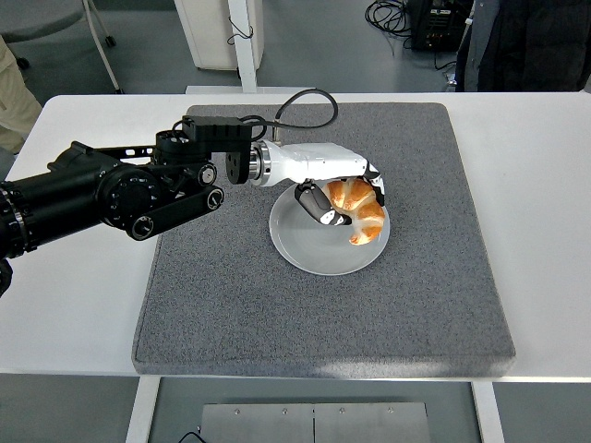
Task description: Place the bread on the plate
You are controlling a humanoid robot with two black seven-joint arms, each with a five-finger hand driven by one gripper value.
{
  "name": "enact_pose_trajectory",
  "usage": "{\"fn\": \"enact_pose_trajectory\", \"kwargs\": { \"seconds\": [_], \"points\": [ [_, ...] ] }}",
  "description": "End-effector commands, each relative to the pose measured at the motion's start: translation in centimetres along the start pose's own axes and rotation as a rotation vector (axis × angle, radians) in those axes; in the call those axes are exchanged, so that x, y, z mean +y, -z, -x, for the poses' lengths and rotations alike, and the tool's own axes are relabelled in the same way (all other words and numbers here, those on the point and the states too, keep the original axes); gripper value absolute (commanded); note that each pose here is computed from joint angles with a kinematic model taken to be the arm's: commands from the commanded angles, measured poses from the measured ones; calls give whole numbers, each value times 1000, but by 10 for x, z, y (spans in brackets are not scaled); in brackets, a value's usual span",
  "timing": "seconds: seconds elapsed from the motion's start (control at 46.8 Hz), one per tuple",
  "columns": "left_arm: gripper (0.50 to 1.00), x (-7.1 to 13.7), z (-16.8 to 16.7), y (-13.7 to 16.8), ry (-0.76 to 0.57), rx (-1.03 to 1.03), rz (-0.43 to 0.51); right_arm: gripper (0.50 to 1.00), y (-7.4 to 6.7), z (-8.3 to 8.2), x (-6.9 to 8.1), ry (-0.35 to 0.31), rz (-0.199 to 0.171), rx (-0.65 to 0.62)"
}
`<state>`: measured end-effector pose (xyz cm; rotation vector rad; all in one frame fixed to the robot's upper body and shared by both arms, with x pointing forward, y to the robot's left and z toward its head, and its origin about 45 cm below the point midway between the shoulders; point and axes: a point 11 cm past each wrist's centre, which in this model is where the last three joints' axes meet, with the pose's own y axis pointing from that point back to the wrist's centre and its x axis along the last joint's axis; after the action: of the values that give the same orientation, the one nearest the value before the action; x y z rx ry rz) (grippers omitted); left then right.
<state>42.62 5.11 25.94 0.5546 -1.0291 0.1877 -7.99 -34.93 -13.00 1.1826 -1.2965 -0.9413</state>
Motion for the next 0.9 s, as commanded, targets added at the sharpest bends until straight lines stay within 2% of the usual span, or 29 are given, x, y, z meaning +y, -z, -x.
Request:
{"fn": "enact_pose_trajectory", "kwargs": {
  "seconds": [0.0, 0.321, 0.876],
  "points": [
    [500, -1, 6, 4, -2, 11, -9, 1000, 0, 0, 0, 0, -1, 0],
    [500, 3, 26, 22, 4, 15, -52, 1000, -1, 0, 0, 1, 1, 0],
    [500, 10, 37, 37, -2, 17, -87, 1000, -1, 0, 0, -1, 1, 0]
  ]
}}
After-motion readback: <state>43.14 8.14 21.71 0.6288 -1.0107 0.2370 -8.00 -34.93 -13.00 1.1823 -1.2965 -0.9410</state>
